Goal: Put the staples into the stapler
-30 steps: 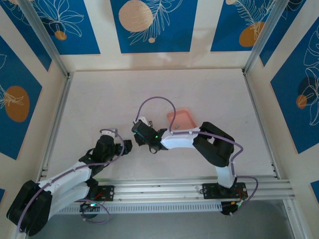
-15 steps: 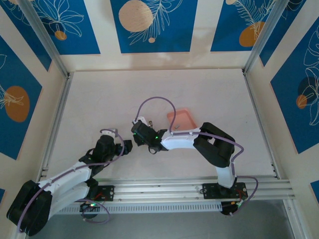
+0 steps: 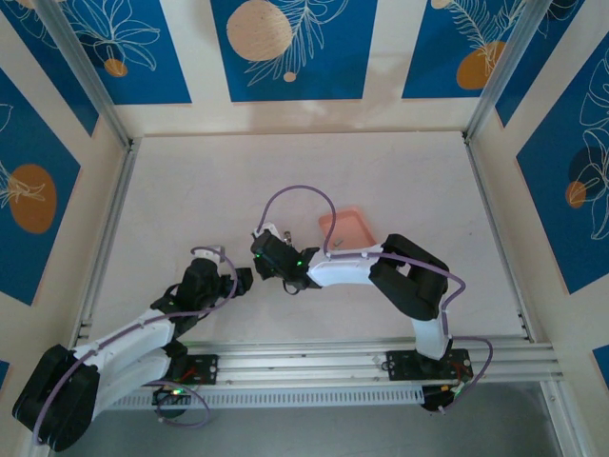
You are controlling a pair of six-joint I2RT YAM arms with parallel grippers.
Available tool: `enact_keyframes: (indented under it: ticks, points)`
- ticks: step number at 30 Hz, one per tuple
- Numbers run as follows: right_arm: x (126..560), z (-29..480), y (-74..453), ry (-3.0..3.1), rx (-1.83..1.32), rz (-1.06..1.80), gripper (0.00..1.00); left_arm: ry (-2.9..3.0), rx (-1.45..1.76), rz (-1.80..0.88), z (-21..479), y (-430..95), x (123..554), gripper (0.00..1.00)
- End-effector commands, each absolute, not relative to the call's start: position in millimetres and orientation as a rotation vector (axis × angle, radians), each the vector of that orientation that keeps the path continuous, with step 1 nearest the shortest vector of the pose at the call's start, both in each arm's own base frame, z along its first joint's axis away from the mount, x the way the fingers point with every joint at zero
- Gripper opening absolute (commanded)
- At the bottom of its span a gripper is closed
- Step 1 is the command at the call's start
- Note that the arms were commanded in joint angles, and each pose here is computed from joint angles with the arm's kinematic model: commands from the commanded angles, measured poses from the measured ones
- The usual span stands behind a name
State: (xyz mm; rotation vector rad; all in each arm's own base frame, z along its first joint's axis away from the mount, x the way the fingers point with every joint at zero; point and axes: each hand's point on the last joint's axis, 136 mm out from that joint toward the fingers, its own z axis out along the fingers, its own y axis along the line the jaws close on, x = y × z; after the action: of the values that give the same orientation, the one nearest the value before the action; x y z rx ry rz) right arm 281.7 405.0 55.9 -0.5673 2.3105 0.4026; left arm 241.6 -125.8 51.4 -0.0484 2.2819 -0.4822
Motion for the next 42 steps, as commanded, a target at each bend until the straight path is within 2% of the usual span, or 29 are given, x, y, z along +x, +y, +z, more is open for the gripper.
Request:
enact_keyframes:
  ticks: [1, 37, 42]
  points:
    - [282, 61, 405, 2.313, -0.547, 0.435, 0.15, 2.275, -0.033, -0.487, 54, -127, 243, 0.9]
    - [290, 42, 389, 2.399, -0.477, 0.306, 0.14, 2.274, -0.035, -0.478, 54, -125, 243, 0.9]
    - [288, 44, 393, 2.387, -0.499, 0.325, 0.18, 2.273, -0.034, -0.481, 54, -126, 243, 0.9]
